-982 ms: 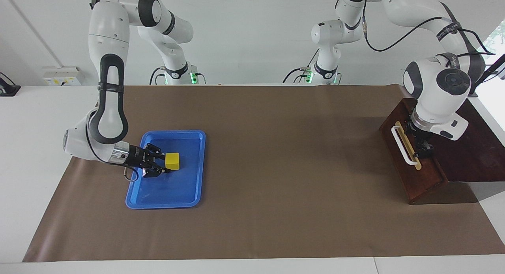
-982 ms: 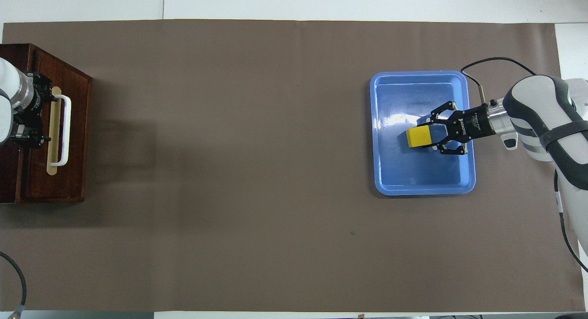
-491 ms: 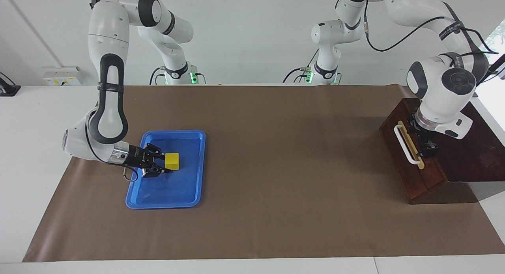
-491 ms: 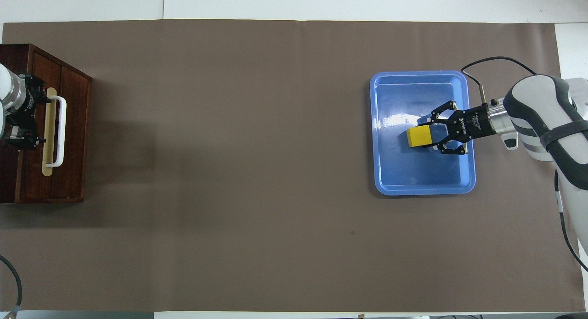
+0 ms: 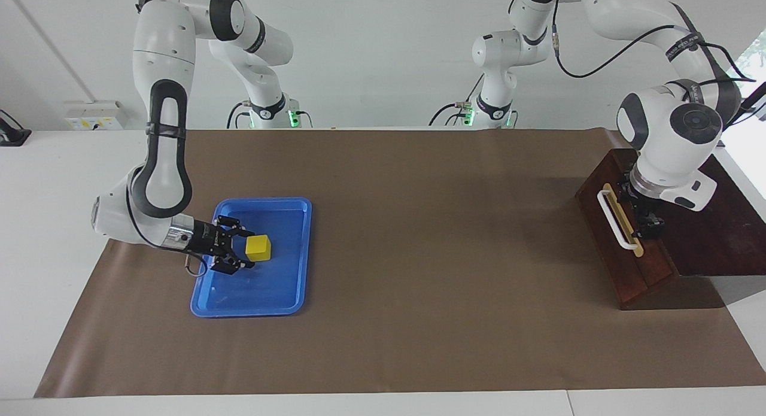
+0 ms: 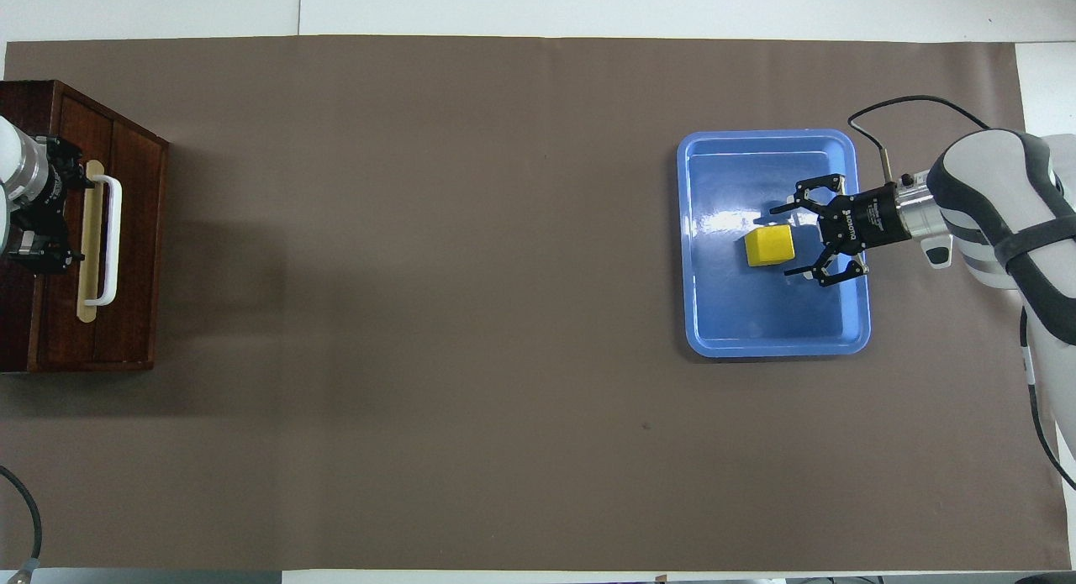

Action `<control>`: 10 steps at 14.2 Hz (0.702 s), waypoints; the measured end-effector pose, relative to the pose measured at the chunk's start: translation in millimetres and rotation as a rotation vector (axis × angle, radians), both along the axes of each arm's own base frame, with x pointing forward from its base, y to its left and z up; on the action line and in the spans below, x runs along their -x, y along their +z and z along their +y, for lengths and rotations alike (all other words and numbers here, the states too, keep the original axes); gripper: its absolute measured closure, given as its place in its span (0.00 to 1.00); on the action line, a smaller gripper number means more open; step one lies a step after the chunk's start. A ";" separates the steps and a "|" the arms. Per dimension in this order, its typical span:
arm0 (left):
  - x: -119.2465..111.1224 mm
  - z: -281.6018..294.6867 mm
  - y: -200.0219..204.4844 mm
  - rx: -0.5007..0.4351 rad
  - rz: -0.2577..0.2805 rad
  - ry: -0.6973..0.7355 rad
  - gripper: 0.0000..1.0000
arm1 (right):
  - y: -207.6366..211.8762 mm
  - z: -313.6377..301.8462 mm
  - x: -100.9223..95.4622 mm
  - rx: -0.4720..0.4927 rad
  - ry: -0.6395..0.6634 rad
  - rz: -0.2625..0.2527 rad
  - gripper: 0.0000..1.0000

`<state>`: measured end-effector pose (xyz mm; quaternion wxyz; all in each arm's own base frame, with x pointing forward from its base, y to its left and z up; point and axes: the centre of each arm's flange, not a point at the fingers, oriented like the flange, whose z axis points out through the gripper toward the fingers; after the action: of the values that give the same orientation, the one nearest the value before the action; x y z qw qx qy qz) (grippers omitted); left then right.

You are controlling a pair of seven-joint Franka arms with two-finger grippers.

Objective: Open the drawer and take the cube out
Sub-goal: 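Open the right gripper to release the yellow cube in the tray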

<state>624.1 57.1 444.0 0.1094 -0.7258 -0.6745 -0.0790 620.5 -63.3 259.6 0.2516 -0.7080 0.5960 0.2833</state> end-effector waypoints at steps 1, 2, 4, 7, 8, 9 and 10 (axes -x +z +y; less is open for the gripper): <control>0.0 -0.1 0.0 0.000 0.001 0.000 0.00 | 5.2 0.9 -2.7 -0.004 -0.003 0.006 0.00; 0.1 -0.3 0.0 -0.001 0.001 -0.001 0.00 | 11.7 2.1 -5.9 -0.008 -0.009 0.014 0.00; 0.2 -1.1 2.2 -0.003 0.006 -0.001 0.00 | 29.3 3.8 -11.8 -0.004 -0.010 0.022 0.00; 1.9 -2.9 25.6 -0.011 0.009 0.001 0.00 | 66.5 6.8 -16.7 0.038 0.038 -0.008 0.00; 3.9 -5.2 37.3 -0.012 0.011 -0.011 0.00 | 82.6 12.3 -17.2 0.072 0.072 -0.029 0.00; 6.5 -9.0 49.6 -0.012 0.012 -0.037 0.00 | 101.4 21.5 -17.0 0.114 0.113 -0.056 0.00; 10.2 -13.4 60.7 -0.009 0.016 -0.074 0.00 | 123.3 33.9 -15.7 0.163 0.161 -0.086 0.00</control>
<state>614.0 43.6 504.7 0.1148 -0.7505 -0.6459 -0.0803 636.2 -29.4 382.9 0.1951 -0.7832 0.5468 0.2226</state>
